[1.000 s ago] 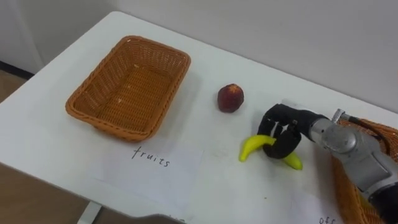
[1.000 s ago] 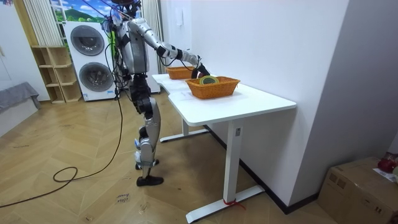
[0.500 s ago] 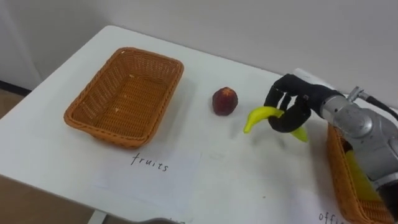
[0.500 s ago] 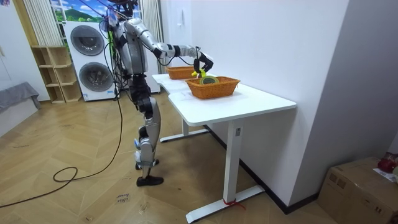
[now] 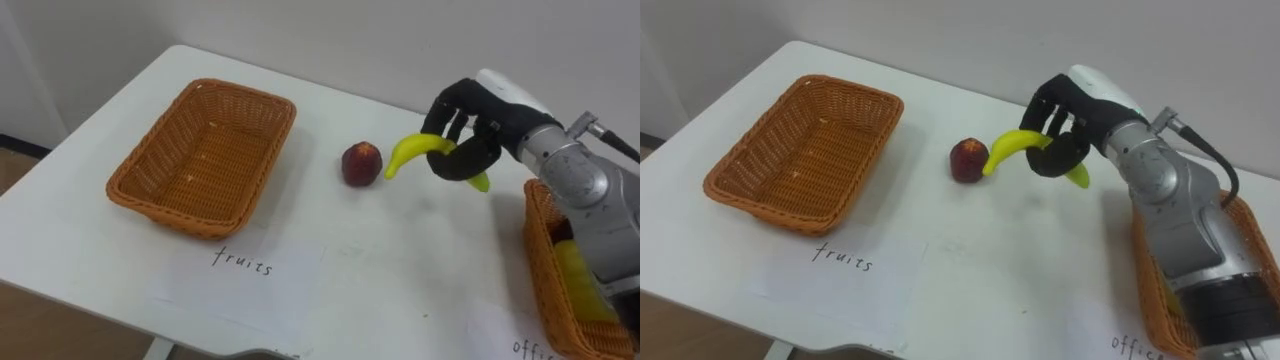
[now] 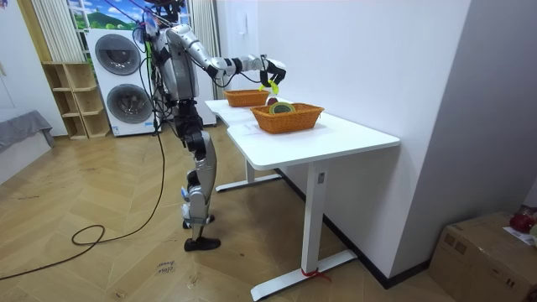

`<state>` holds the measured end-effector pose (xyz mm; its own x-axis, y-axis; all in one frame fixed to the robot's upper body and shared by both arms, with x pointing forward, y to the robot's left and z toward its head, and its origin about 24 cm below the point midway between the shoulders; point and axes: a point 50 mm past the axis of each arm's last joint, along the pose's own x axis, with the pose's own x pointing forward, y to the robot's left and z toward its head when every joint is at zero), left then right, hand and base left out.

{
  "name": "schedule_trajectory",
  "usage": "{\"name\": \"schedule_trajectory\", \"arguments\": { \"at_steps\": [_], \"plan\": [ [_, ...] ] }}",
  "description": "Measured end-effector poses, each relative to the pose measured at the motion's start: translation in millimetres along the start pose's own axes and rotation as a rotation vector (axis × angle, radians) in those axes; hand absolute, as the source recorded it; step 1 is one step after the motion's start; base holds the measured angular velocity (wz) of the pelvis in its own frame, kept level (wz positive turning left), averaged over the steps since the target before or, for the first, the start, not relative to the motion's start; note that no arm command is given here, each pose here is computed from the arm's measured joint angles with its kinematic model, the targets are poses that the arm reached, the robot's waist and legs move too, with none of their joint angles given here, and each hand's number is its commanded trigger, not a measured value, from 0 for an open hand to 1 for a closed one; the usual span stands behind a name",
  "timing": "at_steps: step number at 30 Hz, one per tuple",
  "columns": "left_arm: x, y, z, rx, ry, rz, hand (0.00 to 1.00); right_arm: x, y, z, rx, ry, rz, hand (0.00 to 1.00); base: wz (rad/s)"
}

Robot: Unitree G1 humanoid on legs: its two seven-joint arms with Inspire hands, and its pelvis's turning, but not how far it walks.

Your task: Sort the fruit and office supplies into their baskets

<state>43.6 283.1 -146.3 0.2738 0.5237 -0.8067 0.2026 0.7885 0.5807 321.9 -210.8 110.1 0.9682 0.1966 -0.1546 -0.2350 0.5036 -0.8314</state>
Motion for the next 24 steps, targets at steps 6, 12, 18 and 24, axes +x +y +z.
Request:
{"name": "schedule_trajectory", "arguments": {
  "at_steps": [6, 12, 18, 24],
  "plan": [
    [-0.6, -0.3, -1.7, 0.01, 0.002, 0.017, 0.0, 0.9, 0.1, 2.5, 0.034, -0.017, -0.046, 1.0, 0.0],
    [-1.5, -2.2, -0.6, 0.045, -0.005, 0.028, 0.0, 4.6, 7.9, 10.9, 0.122, -0.051, -0.082, 1.0, 0.0],
    [-2.9, -3.3, 4.4, 0.051, -0.029, 0.034, 0.0, 8.0, 17.6, 18.6, 0.252, -0.084, -0.081, 1.0, 0.01],
    [-5.4, -11.1, 5.8, 0.061, -0.036, 0.004, 0.0, 9.8, 22.0, 23.8, 0.336, -0.107, -0.078, 1.0, 0.02]
  ]
}}
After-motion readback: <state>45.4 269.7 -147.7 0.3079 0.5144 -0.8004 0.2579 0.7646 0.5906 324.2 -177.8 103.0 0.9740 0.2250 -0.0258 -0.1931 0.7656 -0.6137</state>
